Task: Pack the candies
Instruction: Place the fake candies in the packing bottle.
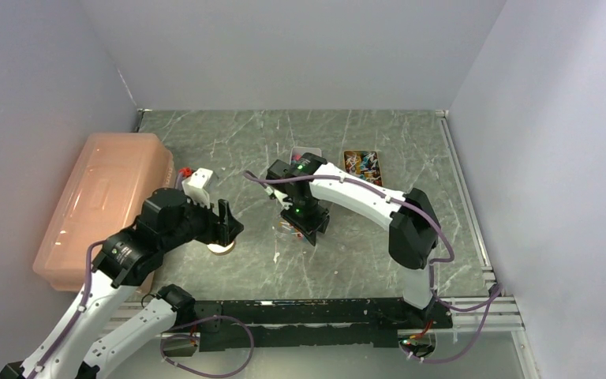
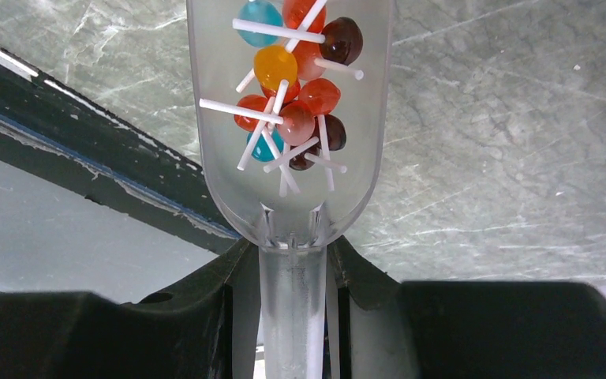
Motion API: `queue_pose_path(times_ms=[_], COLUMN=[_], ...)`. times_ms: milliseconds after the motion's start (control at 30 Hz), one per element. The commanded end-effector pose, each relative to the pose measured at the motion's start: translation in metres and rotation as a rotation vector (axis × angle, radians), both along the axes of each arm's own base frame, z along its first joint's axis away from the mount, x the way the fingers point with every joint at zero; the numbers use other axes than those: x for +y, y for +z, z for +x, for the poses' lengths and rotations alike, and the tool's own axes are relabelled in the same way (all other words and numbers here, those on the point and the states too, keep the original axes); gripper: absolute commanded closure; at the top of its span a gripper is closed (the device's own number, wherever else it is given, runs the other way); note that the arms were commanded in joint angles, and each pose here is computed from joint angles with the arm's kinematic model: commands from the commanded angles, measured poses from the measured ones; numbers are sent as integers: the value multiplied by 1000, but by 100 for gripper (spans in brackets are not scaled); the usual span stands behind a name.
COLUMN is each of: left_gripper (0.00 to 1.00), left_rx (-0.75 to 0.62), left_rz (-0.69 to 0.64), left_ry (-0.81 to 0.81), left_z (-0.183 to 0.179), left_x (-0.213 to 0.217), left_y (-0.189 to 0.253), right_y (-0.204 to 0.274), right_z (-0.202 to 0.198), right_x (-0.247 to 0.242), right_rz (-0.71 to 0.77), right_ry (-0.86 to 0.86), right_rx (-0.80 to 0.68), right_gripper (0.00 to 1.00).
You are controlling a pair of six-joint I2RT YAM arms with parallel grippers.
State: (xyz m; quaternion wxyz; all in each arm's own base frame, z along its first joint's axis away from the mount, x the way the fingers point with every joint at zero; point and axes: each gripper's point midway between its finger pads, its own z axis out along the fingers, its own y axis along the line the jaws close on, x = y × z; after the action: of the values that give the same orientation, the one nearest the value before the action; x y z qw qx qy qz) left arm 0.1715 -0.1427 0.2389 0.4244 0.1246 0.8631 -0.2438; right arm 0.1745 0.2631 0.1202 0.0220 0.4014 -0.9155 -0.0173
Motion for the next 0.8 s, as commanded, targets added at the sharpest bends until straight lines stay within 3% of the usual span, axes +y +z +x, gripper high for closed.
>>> queue_pose_path(times_ms=[0, 333, 767], left_gripper=[23, 23, 22], left_rx=[-38, -52, -76], left_rz=[-30, -44, -63], left_ry=[-25, -41, -48], left_z=[-1, -4, -8], left_x=[-4, -5, -4], left_y=[10, 13, 19], right_y=[16, 30, 29], right_z=[-5, -4, -19], right_x=[-5, 3, 10], right_rz=[-25, -8, 36], right_ry=[-43, -101, -154], right_rx=[-1, -2, 108], right_gripper=[100, 100, 100])
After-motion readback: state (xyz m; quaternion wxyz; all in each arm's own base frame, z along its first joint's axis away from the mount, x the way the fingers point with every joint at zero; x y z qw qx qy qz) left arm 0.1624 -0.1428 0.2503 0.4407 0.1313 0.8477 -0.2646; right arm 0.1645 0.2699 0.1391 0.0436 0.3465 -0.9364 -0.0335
